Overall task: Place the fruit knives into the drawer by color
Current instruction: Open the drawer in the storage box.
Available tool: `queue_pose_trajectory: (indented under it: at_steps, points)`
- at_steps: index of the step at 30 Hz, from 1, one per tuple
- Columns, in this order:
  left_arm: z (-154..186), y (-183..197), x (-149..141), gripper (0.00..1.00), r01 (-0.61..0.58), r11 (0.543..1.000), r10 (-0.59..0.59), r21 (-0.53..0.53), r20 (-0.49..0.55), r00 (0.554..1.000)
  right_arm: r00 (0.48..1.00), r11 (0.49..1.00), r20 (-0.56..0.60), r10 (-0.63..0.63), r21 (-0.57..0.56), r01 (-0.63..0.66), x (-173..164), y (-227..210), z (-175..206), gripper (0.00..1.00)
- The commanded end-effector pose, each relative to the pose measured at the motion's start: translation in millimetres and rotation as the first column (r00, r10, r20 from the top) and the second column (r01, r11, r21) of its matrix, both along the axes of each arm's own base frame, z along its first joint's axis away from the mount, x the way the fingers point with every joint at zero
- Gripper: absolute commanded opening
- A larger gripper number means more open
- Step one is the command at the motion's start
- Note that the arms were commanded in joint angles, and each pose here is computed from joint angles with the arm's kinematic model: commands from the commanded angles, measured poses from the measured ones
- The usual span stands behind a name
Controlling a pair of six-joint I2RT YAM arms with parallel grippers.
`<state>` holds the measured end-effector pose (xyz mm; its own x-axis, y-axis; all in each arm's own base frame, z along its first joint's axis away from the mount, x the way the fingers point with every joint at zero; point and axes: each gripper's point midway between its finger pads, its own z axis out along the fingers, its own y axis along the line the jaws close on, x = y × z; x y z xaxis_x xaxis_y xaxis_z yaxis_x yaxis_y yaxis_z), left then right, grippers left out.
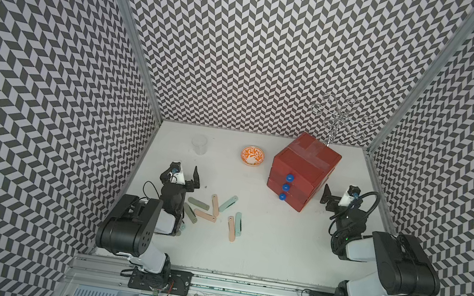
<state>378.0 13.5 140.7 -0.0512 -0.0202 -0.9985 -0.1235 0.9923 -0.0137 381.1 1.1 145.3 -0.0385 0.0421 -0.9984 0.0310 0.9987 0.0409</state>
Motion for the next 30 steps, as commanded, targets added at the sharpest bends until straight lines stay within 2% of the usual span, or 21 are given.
queue_pose_trajectory:
  at_steps: [1, 24, 30]
  points:
    - [7.1, 0.0, 3.6, 1.00, 0.003, 1.000, -0.003, 0.004, 0.020, 1.000, 0.998, 1.000, 0.057, -0.003, -0.001, 0.003, -1.0, -0.3, 12.3, 0.99]
    - [7.6, 0.0, 2.8, 1.00, 0.002, 1.000, -0.002, 0.004, 0.022, 1.000, 0.998, 1.000, 0.057, -0.004, 0.000, 0.004, -1.0, -0.7, 12.2, 0.99]
    - [12.8, 4.8, -0.3, 1.00, -0.070, 0.998, 0.069, 0.009, 0.033, 0.997, 0.998, 1.000, 0.058, -0.004, 0.001, 0.004, -1.4, -0.8, 12.5, 0.99]
